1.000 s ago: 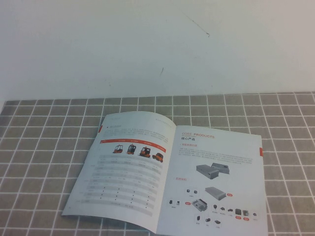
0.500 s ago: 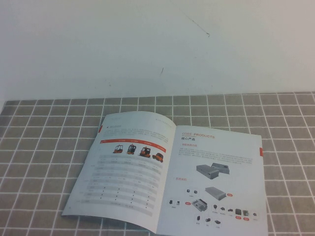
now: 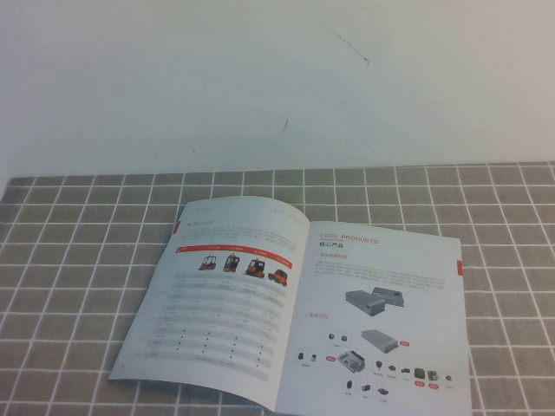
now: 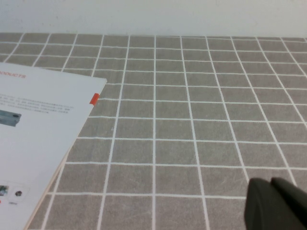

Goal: Close book
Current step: 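Close the open booklet and leave it lying on the table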

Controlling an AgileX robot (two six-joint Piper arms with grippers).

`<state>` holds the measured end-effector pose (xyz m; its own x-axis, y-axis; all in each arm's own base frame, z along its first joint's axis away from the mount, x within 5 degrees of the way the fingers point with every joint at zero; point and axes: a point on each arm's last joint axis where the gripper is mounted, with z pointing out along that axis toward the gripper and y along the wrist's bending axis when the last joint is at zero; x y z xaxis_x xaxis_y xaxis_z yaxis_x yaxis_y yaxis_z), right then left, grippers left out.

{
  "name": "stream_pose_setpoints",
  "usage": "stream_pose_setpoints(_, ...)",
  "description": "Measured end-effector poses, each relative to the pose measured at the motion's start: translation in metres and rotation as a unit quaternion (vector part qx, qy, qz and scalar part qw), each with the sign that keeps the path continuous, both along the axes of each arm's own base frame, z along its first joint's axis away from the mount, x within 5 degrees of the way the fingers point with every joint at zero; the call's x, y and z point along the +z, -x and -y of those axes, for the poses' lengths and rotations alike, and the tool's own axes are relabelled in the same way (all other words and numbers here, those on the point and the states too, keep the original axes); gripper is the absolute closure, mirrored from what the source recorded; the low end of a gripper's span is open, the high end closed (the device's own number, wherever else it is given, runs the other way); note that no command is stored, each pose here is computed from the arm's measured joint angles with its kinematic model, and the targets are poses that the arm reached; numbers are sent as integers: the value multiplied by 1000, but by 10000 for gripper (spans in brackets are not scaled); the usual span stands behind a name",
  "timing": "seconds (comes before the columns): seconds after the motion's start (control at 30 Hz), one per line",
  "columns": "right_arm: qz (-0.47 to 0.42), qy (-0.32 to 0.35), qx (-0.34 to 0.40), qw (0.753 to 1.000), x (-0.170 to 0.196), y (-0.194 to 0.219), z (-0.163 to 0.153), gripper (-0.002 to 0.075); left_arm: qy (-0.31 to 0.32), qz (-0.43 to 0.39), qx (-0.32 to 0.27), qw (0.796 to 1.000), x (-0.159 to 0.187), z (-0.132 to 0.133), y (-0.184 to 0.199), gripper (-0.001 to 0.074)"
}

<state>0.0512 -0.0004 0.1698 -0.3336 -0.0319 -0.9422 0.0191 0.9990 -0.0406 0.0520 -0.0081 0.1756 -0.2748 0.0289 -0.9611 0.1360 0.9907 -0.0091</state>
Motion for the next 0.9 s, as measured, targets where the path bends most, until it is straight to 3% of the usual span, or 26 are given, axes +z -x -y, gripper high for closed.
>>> stream_pose_setpoints(0.9,17,18,2,1000,2,-1,1,729,3,33,2,999,5,0,-2,738)
